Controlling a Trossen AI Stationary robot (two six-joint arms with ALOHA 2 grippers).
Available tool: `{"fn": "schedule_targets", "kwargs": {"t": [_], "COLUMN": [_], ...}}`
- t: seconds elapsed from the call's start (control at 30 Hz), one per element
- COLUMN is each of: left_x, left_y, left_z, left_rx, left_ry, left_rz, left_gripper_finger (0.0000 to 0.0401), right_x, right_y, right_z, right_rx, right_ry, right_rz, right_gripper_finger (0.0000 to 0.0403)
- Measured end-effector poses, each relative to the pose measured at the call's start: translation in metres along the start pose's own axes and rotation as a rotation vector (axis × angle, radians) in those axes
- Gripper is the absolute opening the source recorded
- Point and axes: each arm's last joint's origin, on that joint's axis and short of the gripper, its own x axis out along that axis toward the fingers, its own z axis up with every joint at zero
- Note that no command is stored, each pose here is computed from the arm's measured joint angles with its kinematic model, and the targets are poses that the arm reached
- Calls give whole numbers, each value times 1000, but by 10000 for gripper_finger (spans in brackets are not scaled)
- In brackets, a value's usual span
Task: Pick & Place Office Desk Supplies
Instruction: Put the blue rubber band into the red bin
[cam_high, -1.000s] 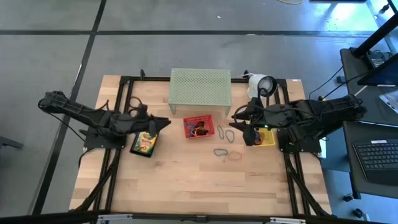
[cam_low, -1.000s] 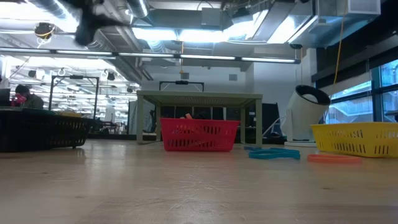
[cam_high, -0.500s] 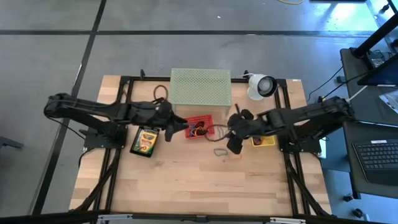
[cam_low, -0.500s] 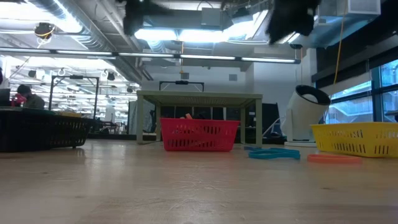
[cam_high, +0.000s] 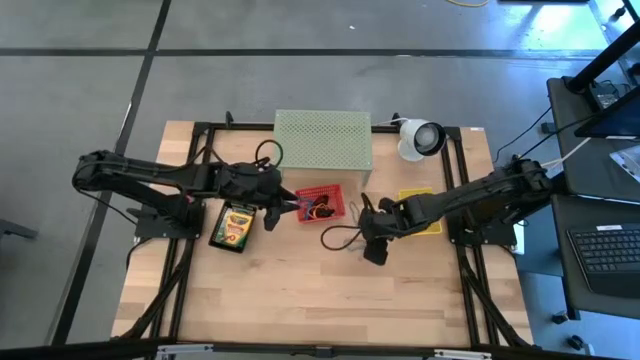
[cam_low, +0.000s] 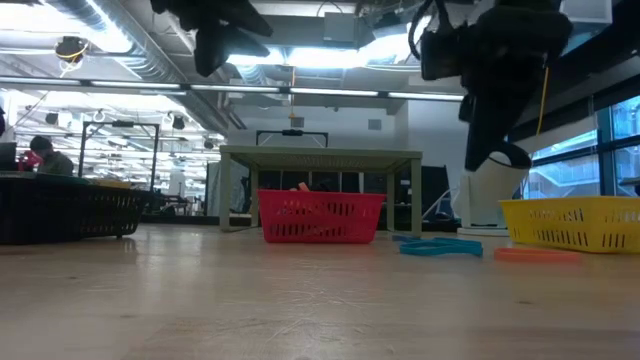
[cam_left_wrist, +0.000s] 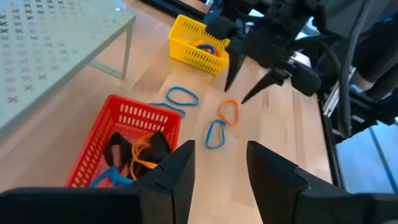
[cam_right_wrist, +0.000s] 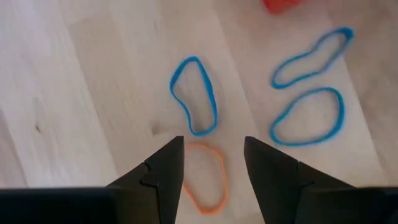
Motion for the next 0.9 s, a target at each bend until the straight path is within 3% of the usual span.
{"fn": "schedule_targets", "kwargs": {"t": [0.3, 0.9], "left_x": [0, 0], "left_y": [6, 5], "left_z": [-4, -6], "left_rx": [7, -12], "left_ry": [51, 77], "left_rz": [37, 20], "left_gripper_finger": [136, 134], "right_x": [34, 90], "right_y": [5, 8], "right_z": [1, 3], "right_rx": [-148, -190], "right_ry": [-2, 45], "right_rz": [-6, -72], "right_gripper_finger": [169, 165]}}
